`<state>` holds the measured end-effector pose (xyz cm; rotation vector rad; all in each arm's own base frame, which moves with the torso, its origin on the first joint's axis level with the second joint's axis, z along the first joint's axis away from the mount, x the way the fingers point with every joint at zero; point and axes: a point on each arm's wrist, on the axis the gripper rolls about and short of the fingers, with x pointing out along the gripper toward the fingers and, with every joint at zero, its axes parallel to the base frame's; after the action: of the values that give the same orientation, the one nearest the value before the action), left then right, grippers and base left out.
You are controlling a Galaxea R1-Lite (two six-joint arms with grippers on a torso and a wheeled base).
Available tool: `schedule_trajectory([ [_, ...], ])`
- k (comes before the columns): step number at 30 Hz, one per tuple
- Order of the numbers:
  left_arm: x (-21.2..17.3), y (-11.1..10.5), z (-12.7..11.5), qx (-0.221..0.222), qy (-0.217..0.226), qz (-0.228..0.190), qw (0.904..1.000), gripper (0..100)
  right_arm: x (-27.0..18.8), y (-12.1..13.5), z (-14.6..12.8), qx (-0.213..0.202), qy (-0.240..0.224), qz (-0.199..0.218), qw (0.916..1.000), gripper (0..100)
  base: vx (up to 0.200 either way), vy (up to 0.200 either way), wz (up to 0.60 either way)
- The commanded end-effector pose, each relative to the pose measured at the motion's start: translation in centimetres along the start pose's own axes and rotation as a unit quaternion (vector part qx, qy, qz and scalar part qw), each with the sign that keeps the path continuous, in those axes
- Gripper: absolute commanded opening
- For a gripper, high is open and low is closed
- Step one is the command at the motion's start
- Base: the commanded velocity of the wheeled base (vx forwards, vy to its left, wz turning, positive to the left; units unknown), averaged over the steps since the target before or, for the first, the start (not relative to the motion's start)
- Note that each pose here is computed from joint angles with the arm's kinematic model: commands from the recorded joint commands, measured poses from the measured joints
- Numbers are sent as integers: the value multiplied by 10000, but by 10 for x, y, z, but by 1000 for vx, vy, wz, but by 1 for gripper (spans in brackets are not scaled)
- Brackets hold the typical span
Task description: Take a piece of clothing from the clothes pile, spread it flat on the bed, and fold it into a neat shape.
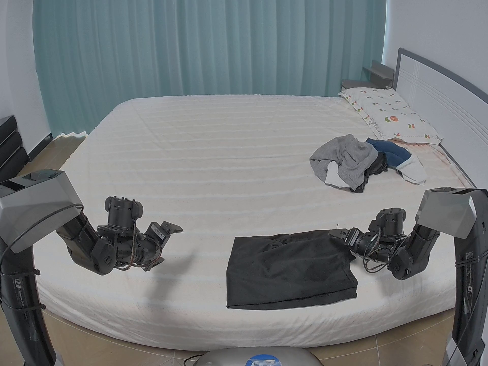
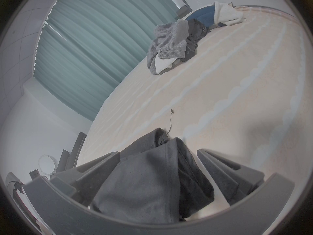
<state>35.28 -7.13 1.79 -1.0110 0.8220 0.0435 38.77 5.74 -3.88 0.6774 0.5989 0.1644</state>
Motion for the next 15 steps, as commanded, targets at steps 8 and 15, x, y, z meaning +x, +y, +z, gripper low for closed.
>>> schedule_trajectory([
  [8, 0, 1, 0, -5, -2, 12, 10000, 100, 5, -4, -1, 27, 36, -28, 10000, 0, 0, 0, 0],
  [15, 0, 0, 0, -3, -6, 5, 10000, 100, 5, -1, 15, 220, -294, 82, 9993, 0, 0, 0, 0],
])
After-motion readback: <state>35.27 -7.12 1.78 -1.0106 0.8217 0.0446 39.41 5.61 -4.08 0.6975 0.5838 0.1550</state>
